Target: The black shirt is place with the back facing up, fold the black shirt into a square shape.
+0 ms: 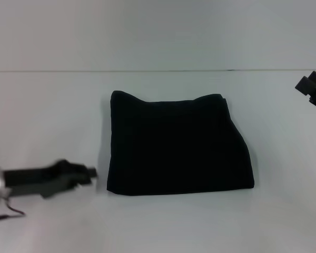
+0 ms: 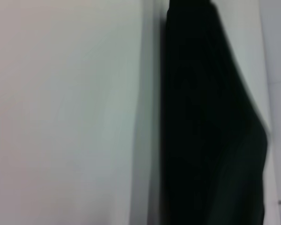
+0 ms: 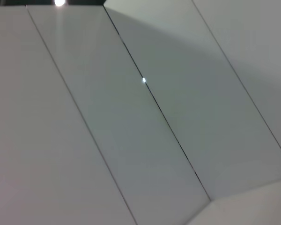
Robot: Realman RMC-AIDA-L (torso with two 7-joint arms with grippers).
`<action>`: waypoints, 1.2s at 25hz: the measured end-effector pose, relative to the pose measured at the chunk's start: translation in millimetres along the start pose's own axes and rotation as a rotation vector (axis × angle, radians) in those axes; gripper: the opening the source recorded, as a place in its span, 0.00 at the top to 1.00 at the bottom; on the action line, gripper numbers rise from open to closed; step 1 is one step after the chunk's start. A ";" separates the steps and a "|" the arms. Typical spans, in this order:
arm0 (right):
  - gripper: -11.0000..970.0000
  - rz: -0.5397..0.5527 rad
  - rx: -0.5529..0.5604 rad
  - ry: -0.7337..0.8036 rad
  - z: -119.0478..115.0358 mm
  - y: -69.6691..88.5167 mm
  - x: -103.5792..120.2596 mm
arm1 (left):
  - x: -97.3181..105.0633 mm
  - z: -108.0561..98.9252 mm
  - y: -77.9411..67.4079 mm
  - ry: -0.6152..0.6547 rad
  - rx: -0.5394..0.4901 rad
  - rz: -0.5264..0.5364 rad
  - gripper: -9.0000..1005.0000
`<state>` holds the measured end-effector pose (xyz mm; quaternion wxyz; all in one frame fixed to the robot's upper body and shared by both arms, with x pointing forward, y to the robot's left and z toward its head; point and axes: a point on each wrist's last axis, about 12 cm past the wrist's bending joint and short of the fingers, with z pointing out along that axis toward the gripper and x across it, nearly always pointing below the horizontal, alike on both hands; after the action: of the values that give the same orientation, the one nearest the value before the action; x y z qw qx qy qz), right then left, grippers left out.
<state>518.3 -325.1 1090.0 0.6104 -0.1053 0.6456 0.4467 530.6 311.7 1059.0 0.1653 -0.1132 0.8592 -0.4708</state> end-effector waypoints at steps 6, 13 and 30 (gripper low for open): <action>0.18 -0.115 -0.015 0.211 -12.2 -4.7 -3.2 | -13.0 -34.5 -29.1 -0.093 0.223 0.450 0.74; 0.18 -0.220 -0.060 0.409 -9.3 -3.7 7.8 | -14.3 30.6 -66.0 -0.035 0.260 1.003 0.53; 0.18 -0.245 -0.073 0.448 30.8 -3.0 33.7 | -15.2 62.4 -71.4 -0.037 0.195 1.100 0.09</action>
<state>533.9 -291.3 1063.4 0.4977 -0.3009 0.7305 0.3580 571.7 230.9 1090.8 0.4116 0.3594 0.7410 -0.3903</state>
